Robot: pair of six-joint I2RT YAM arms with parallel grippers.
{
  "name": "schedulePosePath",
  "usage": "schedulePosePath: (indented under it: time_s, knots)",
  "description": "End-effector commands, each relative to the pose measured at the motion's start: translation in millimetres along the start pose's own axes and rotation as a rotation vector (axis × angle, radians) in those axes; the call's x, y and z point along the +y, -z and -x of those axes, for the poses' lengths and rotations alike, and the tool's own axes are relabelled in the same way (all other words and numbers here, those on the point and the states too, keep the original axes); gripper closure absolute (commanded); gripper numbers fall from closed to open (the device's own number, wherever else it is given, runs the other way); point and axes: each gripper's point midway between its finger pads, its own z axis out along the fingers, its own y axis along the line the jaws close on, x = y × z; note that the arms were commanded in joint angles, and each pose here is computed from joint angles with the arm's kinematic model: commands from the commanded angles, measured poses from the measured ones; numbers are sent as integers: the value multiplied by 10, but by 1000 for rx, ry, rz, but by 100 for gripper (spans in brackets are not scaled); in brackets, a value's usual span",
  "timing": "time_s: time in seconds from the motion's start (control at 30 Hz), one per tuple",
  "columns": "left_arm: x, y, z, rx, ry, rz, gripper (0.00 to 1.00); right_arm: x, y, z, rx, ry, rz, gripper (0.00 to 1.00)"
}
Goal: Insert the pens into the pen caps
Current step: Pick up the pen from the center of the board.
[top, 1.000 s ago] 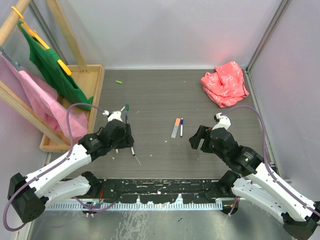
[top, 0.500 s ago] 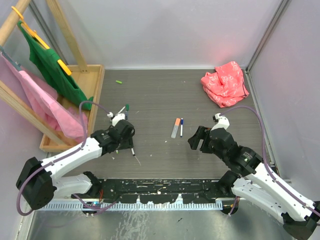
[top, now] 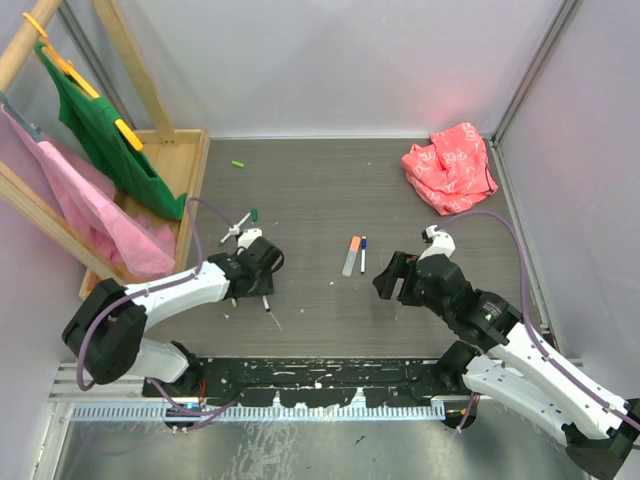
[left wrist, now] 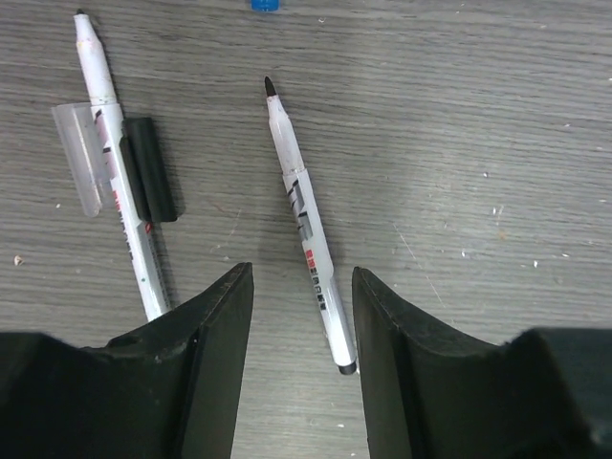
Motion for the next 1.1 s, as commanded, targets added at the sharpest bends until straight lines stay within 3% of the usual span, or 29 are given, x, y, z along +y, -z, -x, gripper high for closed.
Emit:
schedulePosePath:
  time_s: [0.0,0.53,0.8,1.07]
  knots:
    - [-139,-57,202,-52,37,-13,53,113,-18,90,-28,3,42,20]
    - [-115,-288,-16,3,78,-17,69,155,-73,69,-10,2,47,20]
    - [-121,-284,-63,13,79,-35,84,164,-90,69,-8,5,46,20]
    - [-476,31,136,-44,28,-276,96,478,-27,-75,67,88,247,20]
